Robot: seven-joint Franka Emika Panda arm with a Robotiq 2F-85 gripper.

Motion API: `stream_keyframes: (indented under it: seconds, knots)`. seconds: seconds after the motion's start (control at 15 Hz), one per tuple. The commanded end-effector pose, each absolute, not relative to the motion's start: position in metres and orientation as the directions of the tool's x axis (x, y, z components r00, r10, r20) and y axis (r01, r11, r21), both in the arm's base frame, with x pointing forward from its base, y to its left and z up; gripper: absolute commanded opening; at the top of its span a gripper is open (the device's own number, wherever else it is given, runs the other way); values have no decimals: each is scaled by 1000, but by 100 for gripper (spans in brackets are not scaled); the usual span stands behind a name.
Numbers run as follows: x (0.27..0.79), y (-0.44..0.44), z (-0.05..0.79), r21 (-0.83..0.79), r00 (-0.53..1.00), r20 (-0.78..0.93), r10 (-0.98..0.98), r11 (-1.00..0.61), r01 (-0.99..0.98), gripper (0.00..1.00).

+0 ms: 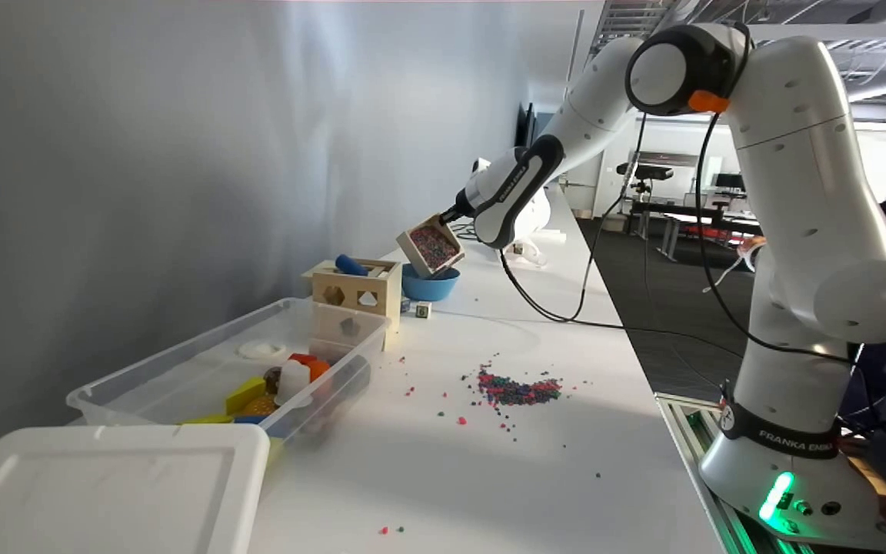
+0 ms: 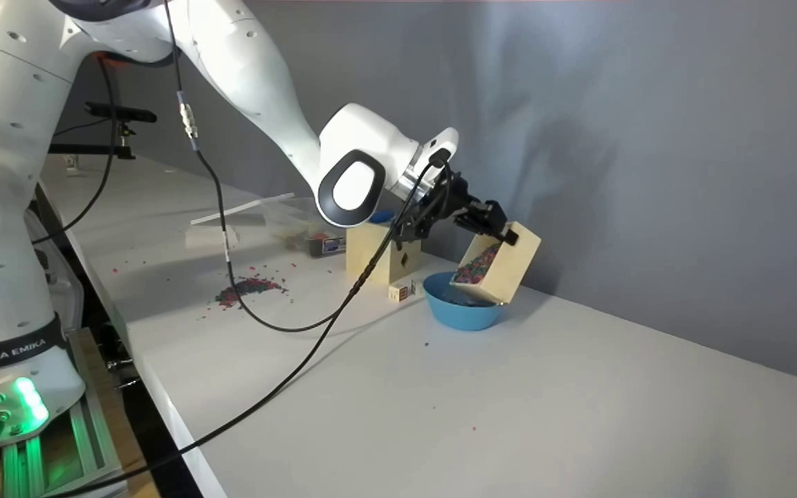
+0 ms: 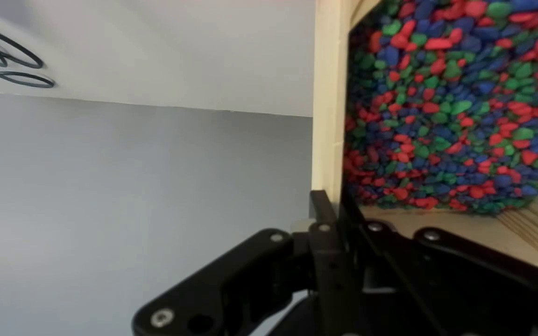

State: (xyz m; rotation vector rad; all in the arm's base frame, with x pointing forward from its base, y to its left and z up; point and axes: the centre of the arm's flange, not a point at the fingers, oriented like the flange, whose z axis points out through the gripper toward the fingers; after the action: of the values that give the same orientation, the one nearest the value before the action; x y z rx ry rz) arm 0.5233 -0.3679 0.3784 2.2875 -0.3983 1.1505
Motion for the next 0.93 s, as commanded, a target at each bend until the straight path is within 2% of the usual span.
stream_keyframes:
  seconds: [0.0, 0.87]
  knots:
    - [525, -363, 381, 325, 577, 817, -12, -816, -478, 2]
    - [527, -343, 400, 317, 494, 868, 60, -831, -457, 2]
